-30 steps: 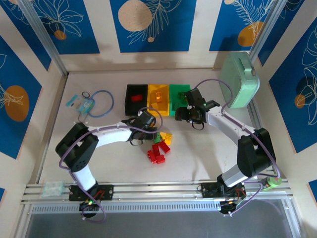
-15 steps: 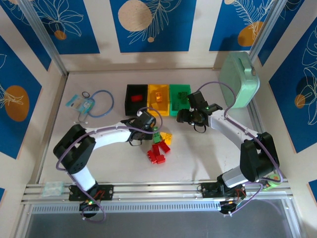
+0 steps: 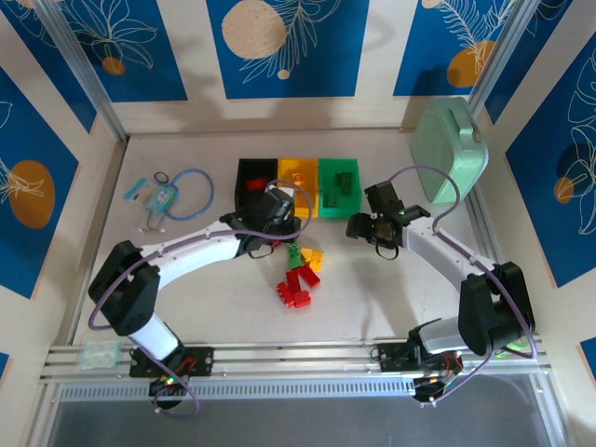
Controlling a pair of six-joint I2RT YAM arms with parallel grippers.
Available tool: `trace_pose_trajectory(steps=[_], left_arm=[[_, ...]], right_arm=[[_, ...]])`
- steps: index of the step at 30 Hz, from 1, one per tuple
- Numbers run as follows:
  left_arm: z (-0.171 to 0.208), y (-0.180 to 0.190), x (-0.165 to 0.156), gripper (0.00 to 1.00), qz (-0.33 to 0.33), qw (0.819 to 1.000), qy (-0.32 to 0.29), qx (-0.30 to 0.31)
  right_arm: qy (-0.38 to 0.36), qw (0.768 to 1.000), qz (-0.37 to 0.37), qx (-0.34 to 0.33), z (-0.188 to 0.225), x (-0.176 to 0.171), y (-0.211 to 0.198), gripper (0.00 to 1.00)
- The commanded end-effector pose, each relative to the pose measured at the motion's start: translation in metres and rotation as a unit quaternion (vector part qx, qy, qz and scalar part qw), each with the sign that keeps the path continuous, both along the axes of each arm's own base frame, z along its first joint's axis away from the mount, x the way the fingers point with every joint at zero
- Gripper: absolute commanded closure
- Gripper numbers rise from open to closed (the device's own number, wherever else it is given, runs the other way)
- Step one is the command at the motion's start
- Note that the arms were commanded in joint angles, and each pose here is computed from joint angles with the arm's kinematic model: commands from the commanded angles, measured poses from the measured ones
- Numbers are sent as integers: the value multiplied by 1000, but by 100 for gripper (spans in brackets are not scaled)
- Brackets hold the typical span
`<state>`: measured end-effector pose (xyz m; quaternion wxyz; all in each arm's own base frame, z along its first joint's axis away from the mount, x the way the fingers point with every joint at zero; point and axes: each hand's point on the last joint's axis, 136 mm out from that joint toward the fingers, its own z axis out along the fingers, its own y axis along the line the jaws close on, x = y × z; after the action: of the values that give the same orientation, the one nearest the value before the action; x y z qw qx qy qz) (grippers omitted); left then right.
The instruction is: Sort the legos into containers by color
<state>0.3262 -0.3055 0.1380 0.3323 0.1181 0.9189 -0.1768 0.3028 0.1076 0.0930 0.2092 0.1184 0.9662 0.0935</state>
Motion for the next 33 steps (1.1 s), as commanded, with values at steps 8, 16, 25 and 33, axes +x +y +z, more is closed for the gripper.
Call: trace_pose_trajectory(steps=[8,16,25,33], left_arm=[[38,-72,47,70,-78,995,-43,-31],[44,-111,82,70,-105,993,-49,-31],[33,-138,115,57,-107,993,-39,-37],[81,-125,97,18,-112,987,-91,-75]], right_arm=[[11,1000,-22,10,-8,-25,-12,25],[-13,1000,-18,12,2,-32,-17,25],[-23,999,-16,18,11,-37,-19,25],[-37,999,-9,21,18,-40,-21,25]])
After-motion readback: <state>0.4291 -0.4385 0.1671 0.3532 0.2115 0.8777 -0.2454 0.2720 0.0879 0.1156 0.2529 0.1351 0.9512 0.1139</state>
